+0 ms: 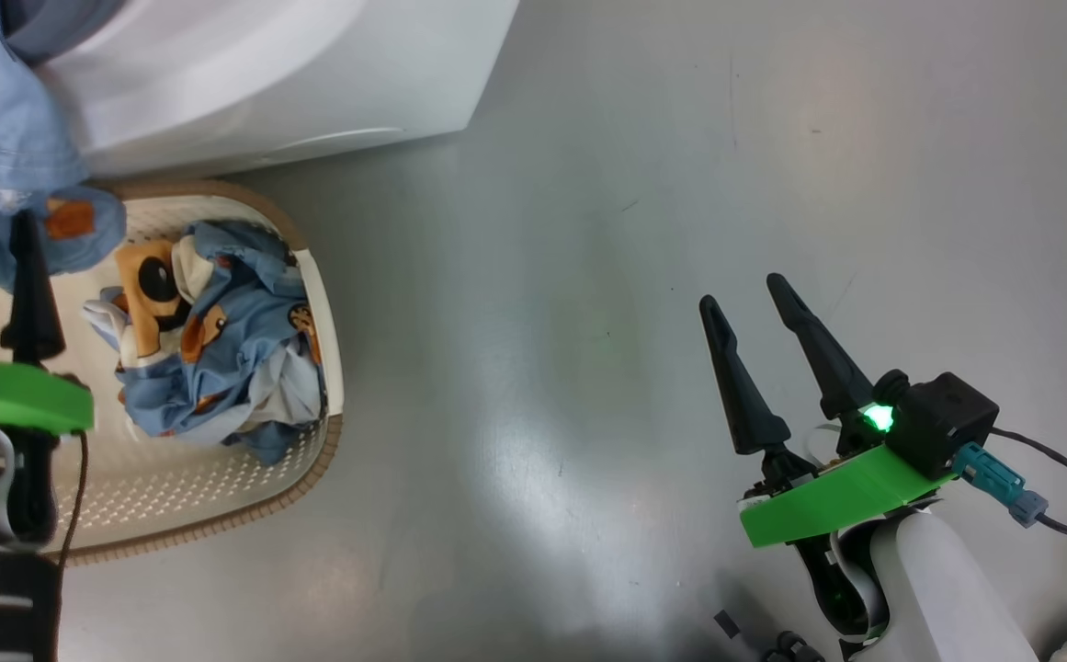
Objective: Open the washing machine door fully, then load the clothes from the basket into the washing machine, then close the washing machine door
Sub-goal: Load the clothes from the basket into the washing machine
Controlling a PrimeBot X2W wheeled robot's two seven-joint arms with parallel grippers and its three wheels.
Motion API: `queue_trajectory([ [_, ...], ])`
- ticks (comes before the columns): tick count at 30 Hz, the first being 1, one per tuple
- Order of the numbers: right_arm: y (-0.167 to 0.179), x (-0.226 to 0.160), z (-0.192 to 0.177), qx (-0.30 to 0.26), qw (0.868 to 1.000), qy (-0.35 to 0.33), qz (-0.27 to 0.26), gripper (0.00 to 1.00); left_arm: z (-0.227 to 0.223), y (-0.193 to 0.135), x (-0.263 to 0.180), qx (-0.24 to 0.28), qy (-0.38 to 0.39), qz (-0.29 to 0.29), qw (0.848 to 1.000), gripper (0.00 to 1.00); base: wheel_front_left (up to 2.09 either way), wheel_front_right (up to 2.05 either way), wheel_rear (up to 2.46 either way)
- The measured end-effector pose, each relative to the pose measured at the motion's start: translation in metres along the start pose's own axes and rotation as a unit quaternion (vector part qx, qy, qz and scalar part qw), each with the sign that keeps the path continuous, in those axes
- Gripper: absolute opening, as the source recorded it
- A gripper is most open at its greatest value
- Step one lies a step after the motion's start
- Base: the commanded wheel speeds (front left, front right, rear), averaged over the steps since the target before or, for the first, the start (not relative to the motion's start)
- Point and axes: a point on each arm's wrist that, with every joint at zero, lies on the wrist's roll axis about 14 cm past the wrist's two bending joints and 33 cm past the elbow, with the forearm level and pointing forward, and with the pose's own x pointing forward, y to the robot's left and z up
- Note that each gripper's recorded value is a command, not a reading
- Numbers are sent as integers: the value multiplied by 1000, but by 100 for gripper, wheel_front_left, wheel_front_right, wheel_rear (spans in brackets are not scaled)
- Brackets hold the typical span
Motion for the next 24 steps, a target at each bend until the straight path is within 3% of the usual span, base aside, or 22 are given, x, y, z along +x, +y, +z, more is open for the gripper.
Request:
queue_trajectory([
  [7,-2,0,-7,4,1000,8,-3,100,16,-6,24,-28,-25,-5,999,100,0,0,0],
  [8,-2,0,-8,4,1000,10,-3,100,18,-9,26,-28,-28,-8,999,96,0,0,0],
  [9,-2,0,-8,4,1000,11,-2,100,18,-12,28,-29,-29,-12,999,68,0,0,0],
  [10,-1,0,-9,4,1000,12,-2,100,18,-17,29,-27,-28,-22,999,31,0,0,0],
  [11,-1,0,-10,5,1000,12,-1,100,17,-21,29,-29,-26,-28,999,0,0,0,0],
  [24,4,3,-11,8,1000,12,6,100,48,-50,18,-34,-67,-90,993,0,0,0,0],
])
